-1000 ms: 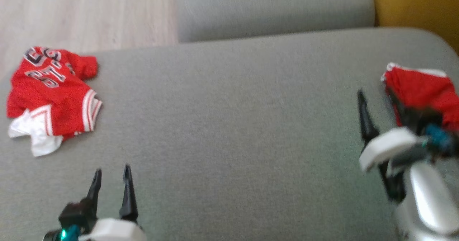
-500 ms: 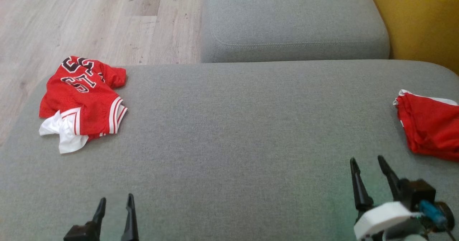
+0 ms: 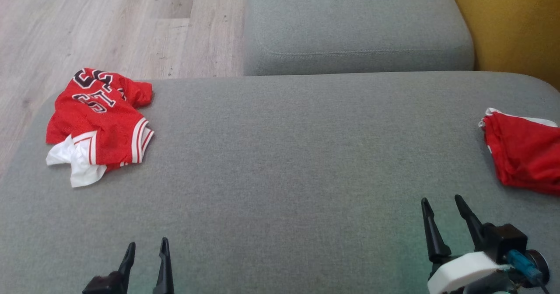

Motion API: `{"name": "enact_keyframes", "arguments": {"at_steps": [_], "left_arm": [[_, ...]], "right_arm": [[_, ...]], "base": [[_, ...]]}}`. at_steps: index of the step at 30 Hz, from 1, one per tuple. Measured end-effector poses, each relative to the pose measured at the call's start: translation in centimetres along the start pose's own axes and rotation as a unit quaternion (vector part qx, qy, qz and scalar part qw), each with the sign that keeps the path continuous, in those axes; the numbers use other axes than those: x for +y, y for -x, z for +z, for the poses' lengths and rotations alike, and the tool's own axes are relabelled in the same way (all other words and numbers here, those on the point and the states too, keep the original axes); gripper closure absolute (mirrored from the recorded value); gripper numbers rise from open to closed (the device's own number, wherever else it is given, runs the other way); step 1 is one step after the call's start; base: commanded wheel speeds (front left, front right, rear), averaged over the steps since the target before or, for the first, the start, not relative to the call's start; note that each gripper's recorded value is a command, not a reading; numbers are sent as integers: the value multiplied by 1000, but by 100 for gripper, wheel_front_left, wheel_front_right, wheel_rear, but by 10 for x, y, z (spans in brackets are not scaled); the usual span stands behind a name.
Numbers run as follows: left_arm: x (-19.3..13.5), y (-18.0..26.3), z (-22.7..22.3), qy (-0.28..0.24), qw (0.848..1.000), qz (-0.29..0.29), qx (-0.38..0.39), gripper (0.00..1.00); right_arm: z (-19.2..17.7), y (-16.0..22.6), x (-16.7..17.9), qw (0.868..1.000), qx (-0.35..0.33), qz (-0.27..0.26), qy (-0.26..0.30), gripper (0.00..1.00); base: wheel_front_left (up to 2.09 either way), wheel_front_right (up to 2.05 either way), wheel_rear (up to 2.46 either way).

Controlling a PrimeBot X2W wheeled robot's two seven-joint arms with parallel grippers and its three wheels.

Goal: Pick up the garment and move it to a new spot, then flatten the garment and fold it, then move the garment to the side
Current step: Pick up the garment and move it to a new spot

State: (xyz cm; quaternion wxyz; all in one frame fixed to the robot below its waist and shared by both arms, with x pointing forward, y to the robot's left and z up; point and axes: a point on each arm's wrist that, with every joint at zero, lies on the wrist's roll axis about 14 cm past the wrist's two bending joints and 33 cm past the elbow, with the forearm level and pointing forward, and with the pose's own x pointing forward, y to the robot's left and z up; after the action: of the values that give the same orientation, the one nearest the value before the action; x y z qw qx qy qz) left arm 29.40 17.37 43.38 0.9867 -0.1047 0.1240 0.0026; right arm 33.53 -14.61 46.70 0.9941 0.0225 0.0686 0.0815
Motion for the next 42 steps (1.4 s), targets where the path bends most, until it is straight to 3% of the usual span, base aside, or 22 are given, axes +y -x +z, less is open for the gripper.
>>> {"name": "enact_keyframes", "arguments": {"at_steps": [11, 22, 28, 32, 37, 42], "left_arm": [[20, 11, 12, 3, 999, 34, -29, 0], [85, 66, 22, 26, 985, 155, -70, 0], [100, 92, 16, 39, 977, 197, -74, 0], [100, 95, 17, 41, 976, 198, -76, 0], [95, 88, 41, 18, 981, 172, -92, 0], [98, 71, 112, -42, 979, 132, -147, 0]], "right_arm": [[1, -18, 21, 999, 4, 38, 9, 0], [2, -47, 115, 983, 11, 183, 23, 0], [-1, -50, 156, 970, 18, 242, 25, 0], [2, -54, 157, 970, 13, 243, 23, 0], [8, -61, 133, 978, 3, 206, 26, 0], [11, -69, 111, 984, 3, 175, 40, 0]], "base": [[0, 0, 0], [0, 0, 0], [0, 0, 0], [0, 0, 0], [0, 0, 0], [0, 0, 0]]}}
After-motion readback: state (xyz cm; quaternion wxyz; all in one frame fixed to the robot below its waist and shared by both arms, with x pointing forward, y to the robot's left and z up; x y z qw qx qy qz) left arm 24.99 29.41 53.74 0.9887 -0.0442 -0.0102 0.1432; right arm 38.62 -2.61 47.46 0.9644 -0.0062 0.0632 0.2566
